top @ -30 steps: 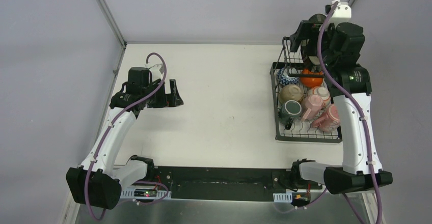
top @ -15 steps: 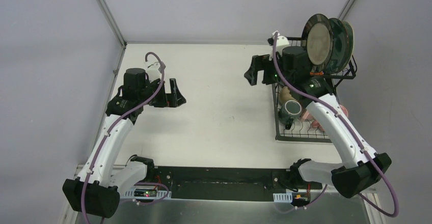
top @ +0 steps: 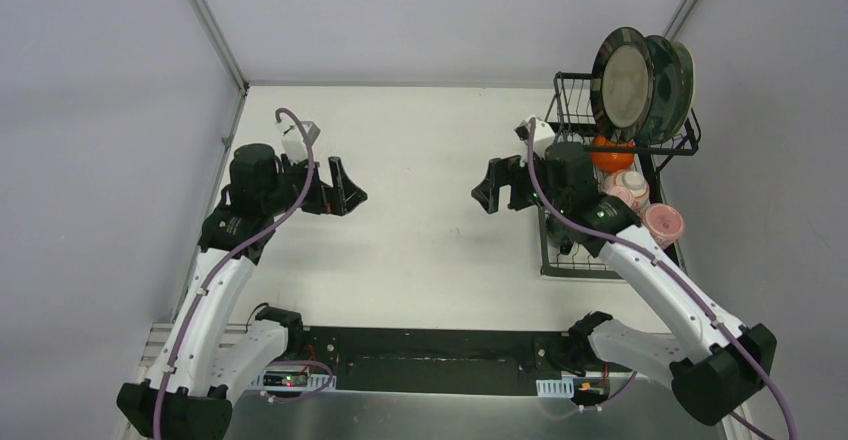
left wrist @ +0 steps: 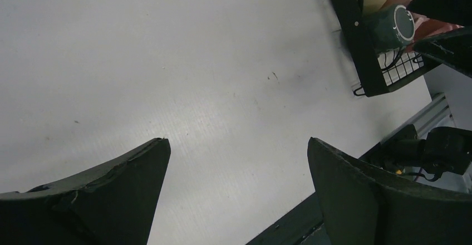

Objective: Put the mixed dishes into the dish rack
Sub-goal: Reset both arms

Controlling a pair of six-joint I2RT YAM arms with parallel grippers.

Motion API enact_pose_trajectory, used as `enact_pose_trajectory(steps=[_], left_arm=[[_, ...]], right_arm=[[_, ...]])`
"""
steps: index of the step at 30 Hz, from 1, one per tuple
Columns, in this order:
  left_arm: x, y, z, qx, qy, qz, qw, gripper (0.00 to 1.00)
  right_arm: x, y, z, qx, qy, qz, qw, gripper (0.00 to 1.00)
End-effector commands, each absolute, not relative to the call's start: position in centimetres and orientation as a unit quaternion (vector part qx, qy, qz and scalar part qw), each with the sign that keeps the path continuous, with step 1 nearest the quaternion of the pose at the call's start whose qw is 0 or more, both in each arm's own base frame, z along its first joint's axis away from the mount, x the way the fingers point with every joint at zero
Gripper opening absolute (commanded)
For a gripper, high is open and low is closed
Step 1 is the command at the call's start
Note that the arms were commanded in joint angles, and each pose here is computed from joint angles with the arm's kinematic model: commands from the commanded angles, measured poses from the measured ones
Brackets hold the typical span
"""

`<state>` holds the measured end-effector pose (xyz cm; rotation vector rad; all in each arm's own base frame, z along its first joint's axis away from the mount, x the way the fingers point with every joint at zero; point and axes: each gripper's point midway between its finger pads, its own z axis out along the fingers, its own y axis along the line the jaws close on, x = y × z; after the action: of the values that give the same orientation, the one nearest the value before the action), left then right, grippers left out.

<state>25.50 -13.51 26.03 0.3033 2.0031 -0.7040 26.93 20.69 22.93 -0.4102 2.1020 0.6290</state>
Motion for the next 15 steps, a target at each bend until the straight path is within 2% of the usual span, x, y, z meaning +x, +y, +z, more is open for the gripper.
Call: enact_pose_trajectory(steps=[1, 6, 12, 15], left_arm=[[24.9, -13.5, 29.0, 0.140, 0.775, -0.290, 0.543, 0.99], [24.1, -12.7, 30.4, 0.136, 0.750, -0.274, 0.586, 0.99], [24.2, -12.6, 30.4, 0.136, 0.747, -0.273, 0.591, 0.99], [24.3, -12.6, 30.2, 0.135, 0.749, -0.272, 0.590, 0.99]], right_arm=[[27.1, 21.6, 26.2, -0.160, 0.787, 0.301, 0.513, 1.00], [27.1, 21.6, 24.7, -0.161, 0.790, 0.300, 0.509, 1.00], [27.6, 21.9, 23.5, -0.161, 0.798, 0.296, 0.500, 1.00], [26.3, 23.6, 23.8, -0.150, 0.798, 0.357, 0.462, 1.00]])
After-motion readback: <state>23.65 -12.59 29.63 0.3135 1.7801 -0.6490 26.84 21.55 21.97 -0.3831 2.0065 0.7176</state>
